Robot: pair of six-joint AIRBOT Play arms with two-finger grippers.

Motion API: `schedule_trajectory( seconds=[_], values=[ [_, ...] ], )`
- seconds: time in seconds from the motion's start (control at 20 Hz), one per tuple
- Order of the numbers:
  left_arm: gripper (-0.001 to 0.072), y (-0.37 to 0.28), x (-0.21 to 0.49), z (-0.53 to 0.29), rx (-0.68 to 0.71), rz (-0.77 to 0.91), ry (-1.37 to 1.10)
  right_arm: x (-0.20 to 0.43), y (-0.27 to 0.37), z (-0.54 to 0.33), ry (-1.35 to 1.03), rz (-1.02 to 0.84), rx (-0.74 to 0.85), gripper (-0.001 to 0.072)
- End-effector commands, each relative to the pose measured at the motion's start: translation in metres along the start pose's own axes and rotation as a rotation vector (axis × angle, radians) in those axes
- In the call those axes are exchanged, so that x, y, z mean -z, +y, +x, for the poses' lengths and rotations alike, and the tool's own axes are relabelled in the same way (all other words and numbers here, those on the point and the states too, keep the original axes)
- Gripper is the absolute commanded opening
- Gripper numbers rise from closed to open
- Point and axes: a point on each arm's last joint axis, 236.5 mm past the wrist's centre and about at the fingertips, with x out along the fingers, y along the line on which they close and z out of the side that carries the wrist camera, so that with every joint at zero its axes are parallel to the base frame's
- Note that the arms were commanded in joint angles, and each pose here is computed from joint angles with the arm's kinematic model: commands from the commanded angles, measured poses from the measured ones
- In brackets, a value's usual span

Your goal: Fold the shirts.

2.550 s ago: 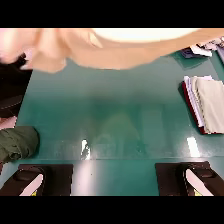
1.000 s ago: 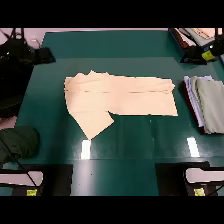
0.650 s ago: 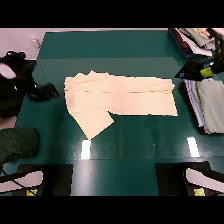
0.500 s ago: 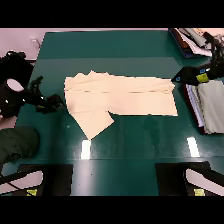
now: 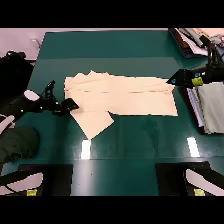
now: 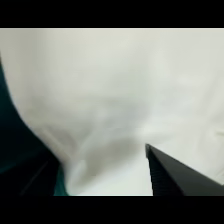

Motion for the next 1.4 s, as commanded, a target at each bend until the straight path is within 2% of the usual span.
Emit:
schedule_trajectory(
  seconds=[0.0, 0.05, 0.1, 0.15, 0.2, 0.25, 0.45, 0.5, 0.55, 0.7, 0.75, 0.85, 1.05, 1.25, 1.3, 1.35],
  values=[
    [0.0596, -0.013, -0.003, 0.007, 0.014, 0.007, -0.037, 0.002, -0.004, -0.002, 0.007, 0.015, -0.001, 0.0374],
    [0.0595, -0.013, -0.004, 0.007, 0.013, 0.007, -0.04, 0.004, -0.009, -0.005, 0.016, 0.027, 0.006, 0.0374],
    [0.0493, -0.013, -0.004, 0.007, 0.013, 0.006, -0.041, 0.007, -0.018, -0.008, 0.027, 0.046, 0.018, 0.0374],
    [0.0243, -0.013, -0.005, 0.007, 0.012, 0.008, -0.044, 0.011, -0.026, -0.011, 0.035, 0.071, 0.025, 0.0374],
    [0.0059, -0.013, -0.009, 0.007, 0.01, 0.008, -0.06, 0.016, -0.039, -0.015, 0.041, 0.108, 0.037, 0.0375],
    [0.0025, -0.012, -0.013, 0.006, 0.008, 0.006, -0.077, 0.023, -0.052, -0.016, 0.041, 0.15, 0.05, 0.0374],
    [0.0025, -0.016, -0.014, 0.004, 0.015, 0.0, -0.073, 0.088, -0.132, -0.01, 0.082, 0.397, 0.156, 0.0385],
    [0.0025, -0.019, -0.014, 0.003, 0.02, 0.012, -0.069, 0.109, -0.148, -0.005, 0.1, 0.486, 0.157, 0.0442],
    [0.0025, -0.022, -0.016, 0.0, 0.026, 0.02, -0.066, 0.128, -0.161, 0.001, 0.12, 0.574, 0.144, 0.051],
    [0.0025, -0.034, -0.025, -0.007, 0.043, 0.056, -0.075, 0.162, -0.178, 0.027, 0.143, 0.738, 0.05, 0.0505],
    [0.0025, -0.038, -0.027, -0.01, 0.048, 0.084, -0.075, 0.162, -0.179, 0.036, 0.118, 0.769, 0.012, 0.0499],
    [0.0025, -0.042, -0.026, -0.012, 0.054, 0.103, -0.062, 0.153, -0.184, 0.054, 0.053, 0.806, -0.026, 0.0437],
    [0.0025, -0.042, -0.023, -0.011, 0.055, 0.103, -0.052, 0.126, -0.197, 0.082, -0.039, 0.786, 0.023, 0.043],
    [0.0025, -0.042, -0.023, -0.011, 0.055, 0.102, -0.051, 0.107, -0.186, 0.11, -0.004, 0.707, 0.032, 0.0418],
    [0.0025, -0.042, -0.022, -0.011, 0.056, 0.103, -0.048, 0.104, -0.182, 0.117, 0.012, 0.685, 0.028, 0.0327],
    [0.0025, -0.042, -0.021, -0.011, 0.057, 0.103, -0.043, 0.099, -0.176, 0.123, 0.022, 0.658, 0.026, 0.0276]
  ],
)
